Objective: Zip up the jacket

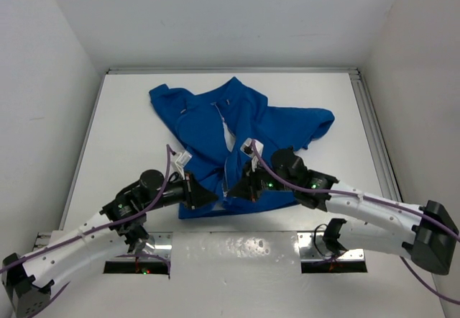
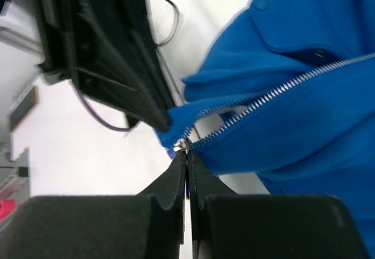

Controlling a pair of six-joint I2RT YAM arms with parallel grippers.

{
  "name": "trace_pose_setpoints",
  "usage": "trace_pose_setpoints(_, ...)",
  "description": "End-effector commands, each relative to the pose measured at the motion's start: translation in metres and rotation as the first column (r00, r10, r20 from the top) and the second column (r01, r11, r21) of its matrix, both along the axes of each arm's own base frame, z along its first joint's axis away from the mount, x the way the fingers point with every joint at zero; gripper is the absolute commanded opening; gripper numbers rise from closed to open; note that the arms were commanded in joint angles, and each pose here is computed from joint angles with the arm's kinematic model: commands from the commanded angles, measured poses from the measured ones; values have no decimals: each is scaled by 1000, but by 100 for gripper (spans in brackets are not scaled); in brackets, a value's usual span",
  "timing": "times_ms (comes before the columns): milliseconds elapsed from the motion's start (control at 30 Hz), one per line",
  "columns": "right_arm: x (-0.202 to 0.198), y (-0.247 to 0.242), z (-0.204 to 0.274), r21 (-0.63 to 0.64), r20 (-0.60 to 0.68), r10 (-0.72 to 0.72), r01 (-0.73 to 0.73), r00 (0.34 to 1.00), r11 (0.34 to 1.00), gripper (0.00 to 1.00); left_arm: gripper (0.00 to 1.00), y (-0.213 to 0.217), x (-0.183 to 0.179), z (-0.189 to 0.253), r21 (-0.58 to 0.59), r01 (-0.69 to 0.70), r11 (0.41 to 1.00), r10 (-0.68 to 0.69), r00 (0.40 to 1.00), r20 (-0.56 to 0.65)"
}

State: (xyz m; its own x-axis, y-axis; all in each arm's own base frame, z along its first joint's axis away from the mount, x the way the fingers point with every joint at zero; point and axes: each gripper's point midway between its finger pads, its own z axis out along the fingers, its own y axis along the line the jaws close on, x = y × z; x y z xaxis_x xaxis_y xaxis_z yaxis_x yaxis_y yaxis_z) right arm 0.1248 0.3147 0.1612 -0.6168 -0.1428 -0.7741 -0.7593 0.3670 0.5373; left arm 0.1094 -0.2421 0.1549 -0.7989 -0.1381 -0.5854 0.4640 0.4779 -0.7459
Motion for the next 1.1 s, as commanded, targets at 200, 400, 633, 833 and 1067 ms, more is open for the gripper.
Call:
trace_pose_setpoints(200, 59, 4, -17, -295, 101, -117, 142, 988, 945, 0, 0, 6, -11, -7, 52, 52, 997, -52, 999, 5)
trace_pose_setpoints(400, 95, 4, -4, -321, 223, -207, 272, 953, 907, 0, 0, 8, -18, -13, 68, 85, 994, -85, 996, -9)
trace_pose_setpoints(633, 170, -12, 41, -259, 453, -407, 554, 793, 791, 0, 0, 4, -22, 3, 24, 123, 992, -124, 992, 31)
trace_pose_setpoints(833, 278, -74, 87, -157, 504, -645, 795, 574, 586, 0, 0, 20, -8, 40, 28, 8, 1000, -11, 992, 123)
trace_pose_setpoints(1067, 413, -190, 141, -34, 466, -863, 978, 196, 204, 0, 0, 63, 10, 90, 15, -233, 972, 224, 951, 214)
